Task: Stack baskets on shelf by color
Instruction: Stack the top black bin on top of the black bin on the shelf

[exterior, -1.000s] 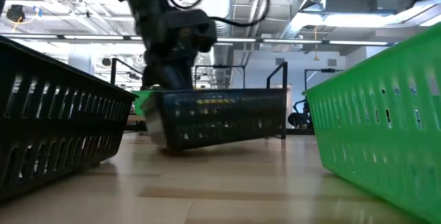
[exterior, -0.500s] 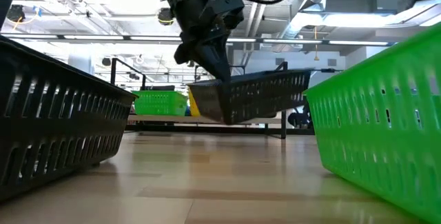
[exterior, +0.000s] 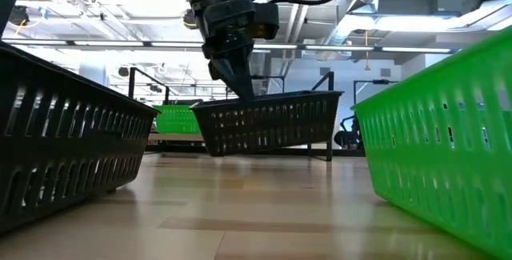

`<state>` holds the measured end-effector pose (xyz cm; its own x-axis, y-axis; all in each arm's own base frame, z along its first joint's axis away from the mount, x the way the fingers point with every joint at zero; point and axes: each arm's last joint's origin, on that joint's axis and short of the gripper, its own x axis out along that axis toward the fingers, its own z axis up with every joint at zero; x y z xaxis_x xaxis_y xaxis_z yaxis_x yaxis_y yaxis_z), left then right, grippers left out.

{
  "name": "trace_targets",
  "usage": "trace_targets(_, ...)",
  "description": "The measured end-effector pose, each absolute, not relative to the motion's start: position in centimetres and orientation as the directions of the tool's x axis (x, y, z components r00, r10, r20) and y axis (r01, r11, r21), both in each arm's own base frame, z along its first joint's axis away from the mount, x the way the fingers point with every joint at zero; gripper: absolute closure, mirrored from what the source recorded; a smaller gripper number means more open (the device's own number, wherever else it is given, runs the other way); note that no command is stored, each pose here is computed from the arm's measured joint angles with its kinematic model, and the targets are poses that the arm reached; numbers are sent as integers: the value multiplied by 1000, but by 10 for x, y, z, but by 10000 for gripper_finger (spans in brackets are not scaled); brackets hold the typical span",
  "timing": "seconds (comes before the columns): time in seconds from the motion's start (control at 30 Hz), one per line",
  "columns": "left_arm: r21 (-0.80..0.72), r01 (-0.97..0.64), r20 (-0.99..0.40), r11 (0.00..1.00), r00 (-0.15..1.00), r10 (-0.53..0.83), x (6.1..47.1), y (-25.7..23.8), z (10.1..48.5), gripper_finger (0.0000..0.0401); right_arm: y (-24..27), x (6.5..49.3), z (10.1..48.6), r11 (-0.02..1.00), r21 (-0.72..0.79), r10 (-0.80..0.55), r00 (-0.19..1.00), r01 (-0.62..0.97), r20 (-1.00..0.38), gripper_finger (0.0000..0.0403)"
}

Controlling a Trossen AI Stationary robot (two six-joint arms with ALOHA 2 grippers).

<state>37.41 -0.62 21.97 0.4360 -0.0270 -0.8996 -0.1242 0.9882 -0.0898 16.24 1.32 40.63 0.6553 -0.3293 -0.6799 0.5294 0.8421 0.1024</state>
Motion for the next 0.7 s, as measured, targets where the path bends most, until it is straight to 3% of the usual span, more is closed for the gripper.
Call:
trace_targets(0.47,-69,-157,-948,985,317,-16,375,1,195,401,14,164,407,848,127,-305,670,514,-677,401)
trace_targets(0.7,-77,-229,-941,970,339,5,379,2,195,401,14,164,407,848,128,-304,671,514,-677,401)
